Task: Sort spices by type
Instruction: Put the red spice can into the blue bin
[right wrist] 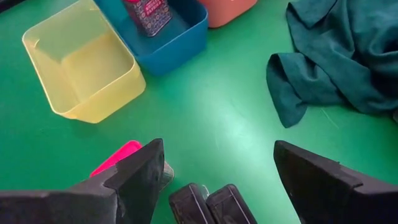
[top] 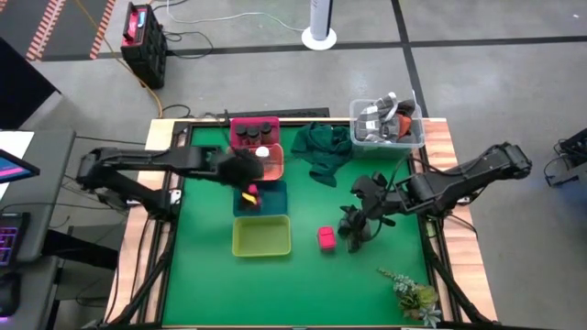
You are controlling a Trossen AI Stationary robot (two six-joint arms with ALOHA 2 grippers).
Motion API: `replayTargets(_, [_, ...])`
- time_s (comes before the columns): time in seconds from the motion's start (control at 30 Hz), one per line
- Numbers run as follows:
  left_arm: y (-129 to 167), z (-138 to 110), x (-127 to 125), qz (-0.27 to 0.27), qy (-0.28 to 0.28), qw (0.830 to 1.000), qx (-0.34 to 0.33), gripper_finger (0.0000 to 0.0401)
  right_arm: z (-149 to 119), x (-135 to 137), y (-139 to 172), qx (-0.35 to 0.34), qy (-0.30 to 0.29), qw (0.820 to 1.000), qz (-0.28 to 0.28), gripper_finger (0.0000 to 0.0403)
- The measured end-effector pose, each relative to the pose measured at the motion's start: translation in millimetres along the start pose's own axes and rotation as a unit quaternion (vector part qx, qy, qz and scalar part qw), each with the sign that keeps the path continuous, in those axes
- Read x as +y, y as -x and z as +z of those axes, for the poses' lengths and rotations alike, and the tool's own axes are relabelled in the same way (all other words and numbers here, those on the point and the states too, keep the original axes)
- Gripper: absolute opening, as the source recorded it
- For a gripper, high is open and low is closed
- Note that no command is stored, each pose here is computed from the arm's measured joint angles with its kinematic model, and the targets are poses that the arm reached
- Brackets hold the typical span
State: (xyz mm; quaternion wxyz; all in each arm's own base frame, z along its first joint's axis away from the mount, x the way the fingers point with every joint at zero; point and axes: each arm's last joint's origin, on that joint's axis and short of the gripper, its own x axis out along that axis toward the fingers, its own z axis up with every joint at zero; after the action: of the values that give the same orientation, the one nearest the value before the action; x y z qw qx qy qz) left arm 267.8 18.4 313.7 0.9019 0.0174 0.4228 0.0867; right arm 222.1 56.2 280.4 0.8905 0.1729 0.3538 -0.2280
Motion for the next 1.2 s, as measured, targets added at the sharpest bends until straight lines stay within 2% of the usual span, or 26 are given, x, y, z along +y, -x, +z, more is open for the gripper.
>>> replayTargets(0.07, [-17.7, 13.8, -13.9, -0.026, 0.007, 1.000, 0.014, 0.0375, 1.5, -1.8, -1.4, 0.008, -0.002, 1.000, 0.004, 0.0327])
replayTargets(0.23, [-66.1, 54.7, -54.5, -0.087, 0.077, 0.993, 0.030, 0.0375, -3.4, -0.2, -0.7, 0.060, -0.023, 0.997, 0.040, 0.0327])
replayTargets(0.4, [-102.1, 88.9, -93.2, -0.115, 0.057, 0.991, 0.046, 0.0375, -23.5, 7.0, 10.2, 0.100, -0.011, 0.994, 0.032, 0.0327])
replayTargets(0.53, [-117.9, 108.8, -110.0, -0.119, 0.048, 0.990, 0.059, 0.0378, -34.3, 6.2, 16.3, 0.111, -0.012, 0.994, 0.001, 0.0327])
replayTargets(0.7, [-139.9, 119.0, -125.4, -0.127, 0.056, 0.988, 0.065, 0.0393, -42.8, 7.8, 21.9, 0.121, -0.017, 0.992, -0.008, 0.0327])
replayTargets(0.9, [-156.0, 118.4, -134.9, -0.145, 0.074, 0.983, 0.080, 0.0400, -49.7, 11.8, 27.8, 0.105, -0.022, 0.994, -0.014, 0.0327])
replayTargets(1.07, [-156.1, 116.6, -137.1, -0.099, 0.044, 0.992, 0.066, 0.0400, -51.4, 13.2, 29.3, 0.102, -0.018, 0.995, -0.011, 0.0327])
replayTargets(1.2, [-161.7, 115.4, -138.3, -0.094, 0.041, 0.993, 0.065, 0.0400, -50.8, 12.8, 29.2, 0.093, -0.014, 0.995, -0.016, 0.0327])
